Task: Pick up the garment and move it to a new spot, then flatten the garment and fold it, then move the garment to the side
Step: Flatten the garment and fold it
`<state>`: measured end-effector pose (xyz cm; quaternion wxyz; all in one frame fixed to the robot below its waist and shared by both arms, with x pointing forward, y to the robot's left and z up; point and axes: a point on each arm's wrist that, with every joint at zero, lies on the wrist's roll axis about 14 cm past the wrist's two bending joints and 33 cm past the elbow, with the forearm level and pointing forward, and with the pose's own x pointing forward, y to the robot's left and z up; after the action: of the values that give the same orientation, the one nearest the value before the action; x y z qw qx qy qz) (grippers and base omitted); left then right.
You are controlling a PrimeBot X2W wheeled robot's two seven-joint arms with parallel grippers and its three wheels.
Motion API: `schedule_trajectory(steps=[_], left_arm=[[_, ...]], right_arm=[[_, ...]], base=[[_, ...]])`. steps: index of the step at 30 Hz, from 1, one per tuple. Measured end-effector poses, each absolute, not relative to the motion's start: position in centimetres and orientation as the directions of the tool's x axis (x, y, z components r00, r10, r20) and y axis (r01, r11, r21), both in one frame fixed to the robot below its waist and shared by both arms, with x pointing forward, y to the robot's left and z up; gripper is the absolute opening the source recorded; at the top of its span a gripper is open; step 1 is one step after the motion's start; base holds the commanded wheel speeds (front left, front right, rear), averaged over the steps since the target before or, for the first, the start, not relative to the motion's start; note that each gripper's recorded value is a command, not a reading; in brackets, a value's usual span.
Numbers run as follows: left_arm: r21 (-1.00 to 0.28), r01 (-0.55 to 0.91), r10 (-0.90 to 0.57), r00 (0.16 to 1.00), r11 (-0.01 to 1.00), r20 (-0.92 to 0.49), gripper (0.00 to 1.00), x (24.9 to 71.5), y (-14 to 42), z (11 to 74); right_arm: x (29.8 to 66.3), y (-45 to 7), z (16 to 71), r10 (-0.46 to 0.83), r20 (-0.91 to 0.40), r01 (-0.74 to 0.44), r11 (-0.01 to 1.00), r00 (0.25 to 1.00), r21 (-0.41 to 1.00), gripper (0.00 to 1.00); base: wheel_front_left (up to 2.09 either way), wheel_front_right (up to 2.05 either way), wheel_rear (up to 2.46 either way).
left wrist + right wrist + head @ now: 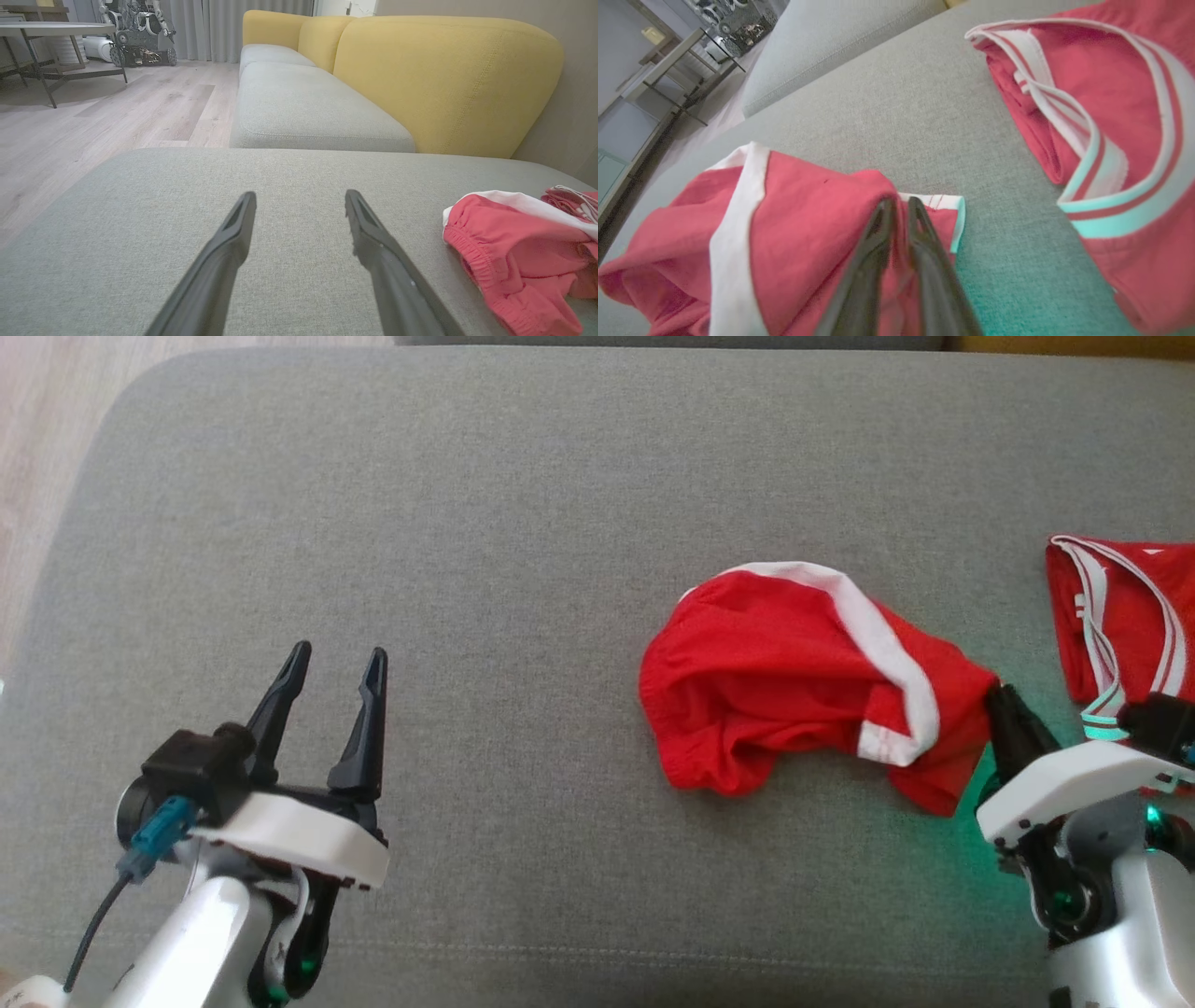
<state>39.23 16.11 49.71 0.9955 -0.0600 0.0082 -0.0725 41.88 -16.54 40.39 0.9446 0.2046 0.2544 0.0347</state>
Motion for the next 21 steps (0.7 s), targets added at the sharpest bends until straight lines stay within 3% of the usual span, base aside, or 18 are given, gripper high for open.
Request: schedule_trajectory(steps=[5, 13, 21], left_arm=[[-0.118, 0.144, -0.145, 0.989, 0.982, 0.0, 1.0, 39.1, 16.1, 50.0], [-0.112, 0.134, -0.134, 0.991, 0.985, 0.003, 1.0, 38.0, 16.3, 50.2], [-0.094, 0.125, -0.123, 0.992, 0.988, 0.023, 1.0, 37.1, 16.7, 51.1]], right_arm=[[42.7, -16.1, 42.7, 0.168, -0.374, -0.004, 0.916, 0.912, 0.402, 1.0], [43.3, -16.1, 50.8, 0.149, -0.105, -0.118, 0.959, 0.983, 0.259, 1.0], [40.8, -15.0, 53.0, 0.167, -0.041, -0.162, 0.981, 0.985, 0.102, 1.0]], base=[[0.0, 0.0, 0.0], [0.0, 0.0, 0.0], [0.0, 0.0, 0.0]])
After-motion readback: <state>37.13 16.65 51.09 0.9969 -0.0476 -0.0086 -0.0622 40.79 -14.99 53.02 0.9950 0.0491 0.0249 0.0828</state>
